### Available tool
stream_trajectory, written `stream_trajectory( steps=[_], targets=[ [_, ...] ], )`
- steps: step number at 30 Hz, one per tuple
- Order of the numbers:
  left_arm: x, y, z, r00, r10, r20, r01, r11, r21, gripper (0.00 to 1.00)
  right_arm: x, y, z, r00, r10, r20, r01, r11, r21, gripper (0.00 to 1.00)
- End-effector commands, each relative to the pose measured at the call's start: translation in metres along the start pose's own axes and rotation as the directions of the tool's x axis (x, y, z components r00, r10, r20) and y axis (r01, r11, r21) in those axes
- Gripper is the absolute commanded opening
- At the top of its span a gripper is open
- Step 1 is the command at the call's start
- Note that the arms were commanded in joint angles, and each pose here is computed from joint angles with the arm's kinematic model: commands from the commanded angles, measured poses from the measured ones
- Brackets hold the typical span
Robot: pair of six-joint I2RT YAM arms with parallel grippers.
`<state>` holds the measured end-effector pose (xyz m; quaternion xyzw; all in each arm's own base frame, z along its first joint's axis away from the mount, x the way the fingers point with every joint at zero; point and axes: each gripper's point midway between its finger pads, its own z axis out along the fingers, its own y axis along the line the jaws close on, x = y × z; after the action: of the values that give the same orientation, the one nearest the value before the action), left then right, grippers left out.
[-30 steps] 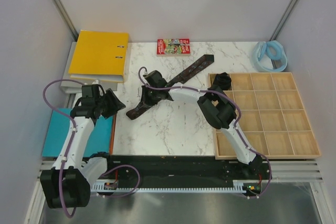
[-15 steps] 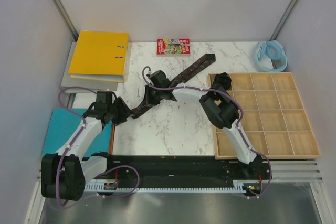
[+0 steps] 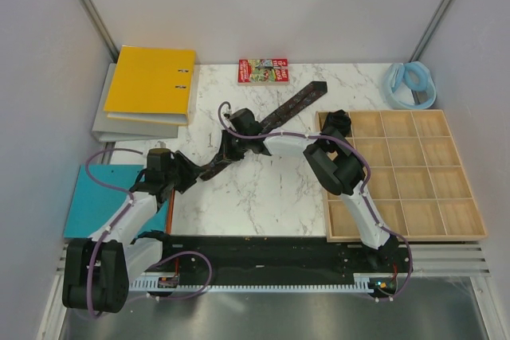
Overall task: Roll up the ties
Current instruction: Roll the tie at the center of the board.
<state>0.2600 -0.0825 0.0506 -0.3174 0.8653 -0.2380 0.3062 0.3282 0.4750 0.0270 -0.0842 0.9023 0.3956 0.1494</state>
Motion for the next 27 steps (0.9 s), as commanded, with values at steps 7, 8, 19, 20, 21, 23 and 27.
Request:
stream_trajectory(
  steps=[7,8,19,20,21,23,27],
  targets=[
    [-0.016,-0.006,0.015,0.991,-0.105,0.081,0.105,0.994,0.015,0.56,0.021,-0.025,0.001,0.999,0.026,-0.042,-0.024,0.998,0.056,0.02],
    [-0.018,-0.009,0.017,0.990,-0.105,0.091,0.103,0.994,0.028,0.56,0.021,-0.026,0.001,0.999,0.027,-0.042,-0.024,0.998,0.058,0.02],
    [-0.007,-0.005,0.033,0.991,-0.120,0.058,0.121,0.993,-0.016,0.47,0.026,-0.030,0.003,0.998,0.033,-0.048,-0.030,0.998,0.058,0.02],
    [-0.004,-0.005,0.034,0.992,-0.116,0.050,0.118,0.993,-0.019,0.44,0.027,-0.030,0.003,0.998,0.034,-0.050,-0.031,0.998,0.058,0.02],
    [-0.004,-0.006,0.036,0.992,-0.114,0.047,0.115,0.993,-0.024,0.36,0.027,-0.032,0.003,0.998,0.034,-0.049,-0.031,0.998,0.061,0.02],
    [0.003,-0.001,0.040,0.993,-0.120,0.019,0.121,0.991,-0.059,0.30,0.029,-0.034,0.003,0.998,0.037,-0.053,-0.033,0.997,0.065,0.01],
    [0.003,-0.013,0.038,0.997,-0.083,-0.004,0.083,0.995,-0.046,0.04,0.030,-0.034,0.000,0.998,0.037,-0.054,-0.034,0.997,0.066,0.01]
  ],
)
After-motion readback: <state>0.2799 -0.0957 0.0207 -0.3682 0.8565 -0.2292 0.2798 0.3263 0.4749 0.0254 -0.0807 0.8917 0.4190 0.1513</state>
